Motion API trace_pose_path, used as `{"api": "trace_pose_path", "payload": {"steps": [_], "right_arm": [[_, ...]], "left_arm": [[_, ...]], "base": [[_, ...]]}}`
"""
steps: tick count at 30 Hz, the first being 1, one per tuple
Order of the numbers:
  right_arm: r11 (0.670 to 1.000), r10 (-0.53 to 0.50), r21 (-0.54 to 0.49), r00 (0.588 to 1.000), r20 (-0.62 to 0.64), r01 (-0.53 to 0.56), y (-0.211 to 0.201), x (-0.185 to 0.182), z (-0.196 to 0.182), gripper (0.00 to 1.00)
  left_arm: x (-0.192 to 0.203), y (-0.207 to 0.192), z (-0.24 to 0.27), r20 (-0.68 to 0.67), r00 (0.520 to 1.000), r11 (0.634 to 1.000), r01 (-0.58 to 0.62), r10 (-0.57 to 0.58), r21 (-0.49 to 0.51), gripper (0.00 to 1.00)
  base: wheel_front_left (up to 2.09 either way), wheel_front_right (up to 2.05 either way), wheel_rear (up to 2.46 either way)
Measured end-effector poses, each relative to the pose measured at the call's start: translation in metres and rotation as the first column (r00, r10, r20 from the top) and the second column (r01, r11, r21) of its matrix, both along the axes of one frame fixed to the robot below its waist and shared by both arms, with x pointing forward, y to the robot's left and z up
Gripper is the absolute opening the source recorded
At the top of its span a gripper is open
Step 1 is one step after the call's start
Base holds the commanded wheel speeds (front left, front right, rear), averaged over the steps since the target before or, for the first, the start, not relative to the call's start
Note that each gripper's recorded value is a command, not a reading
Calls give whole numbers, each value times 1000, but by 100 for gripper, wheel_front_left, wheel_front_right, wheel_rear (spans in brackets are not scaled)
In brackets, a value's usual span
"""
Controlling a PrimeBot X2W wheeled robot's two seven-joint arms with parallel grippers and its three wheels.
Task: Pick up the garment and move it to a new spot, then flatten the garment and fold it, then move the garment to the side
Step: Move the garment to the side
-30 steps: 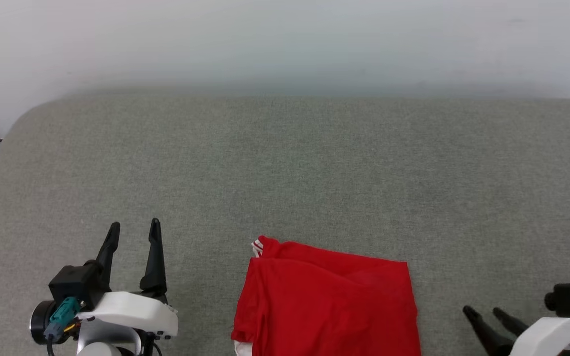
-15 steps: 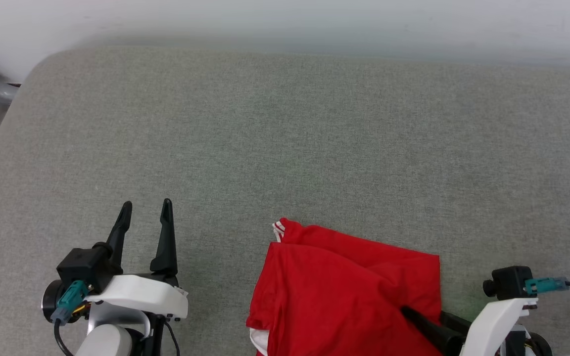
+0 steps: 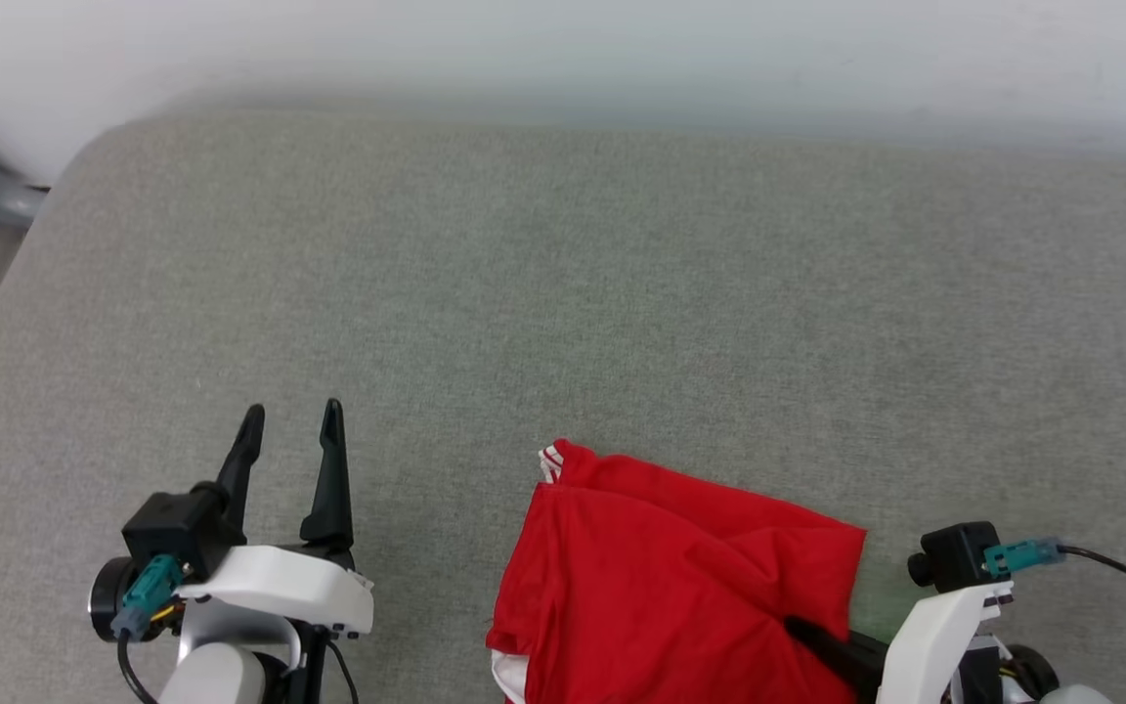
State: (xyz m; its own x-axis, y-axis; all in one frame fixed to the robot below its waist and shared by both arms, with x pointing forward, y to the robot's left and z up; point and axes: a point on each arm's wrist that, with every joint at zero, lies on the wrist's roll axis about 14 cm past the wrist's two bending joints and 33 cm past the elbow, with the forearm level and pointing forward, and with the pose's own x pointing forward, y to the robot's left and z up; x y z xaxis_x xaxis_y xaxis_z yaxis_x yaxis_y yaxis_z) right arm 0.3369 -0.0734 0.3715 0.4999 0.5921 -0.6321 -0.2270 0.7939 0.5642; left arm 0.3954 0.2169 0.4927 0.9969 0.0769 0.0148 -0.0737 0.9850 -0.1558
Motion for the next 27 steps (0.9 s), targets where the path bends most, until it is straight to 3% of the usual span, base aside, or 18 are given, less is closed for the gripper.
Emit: {"api": "trace_pose_path", "payload": {"steps": [7,13,21,27], "right_arm": [[996,-2,-91,991,136,15,-29,6,28,0],[970,-48,-224,976,210,96,-85,9,47,0],[886,-193,-366,944,269,285,-170,12,65,0],[780,-317,-460,901,296,425,-234,9,72,0]], "left_arm": [[-7,-11,7,23,999,1000,26,-26,1,100],[11,-44,13,52,991,992,125,-125,-3,100],[53,-119,20,105,935,940,342,-340,-8,100],[80,-171,15,109,866,872,490,-488,11,100]], "base": [[0,0,0],[0,0,0],[0,0,0],[0,0,0]]}}
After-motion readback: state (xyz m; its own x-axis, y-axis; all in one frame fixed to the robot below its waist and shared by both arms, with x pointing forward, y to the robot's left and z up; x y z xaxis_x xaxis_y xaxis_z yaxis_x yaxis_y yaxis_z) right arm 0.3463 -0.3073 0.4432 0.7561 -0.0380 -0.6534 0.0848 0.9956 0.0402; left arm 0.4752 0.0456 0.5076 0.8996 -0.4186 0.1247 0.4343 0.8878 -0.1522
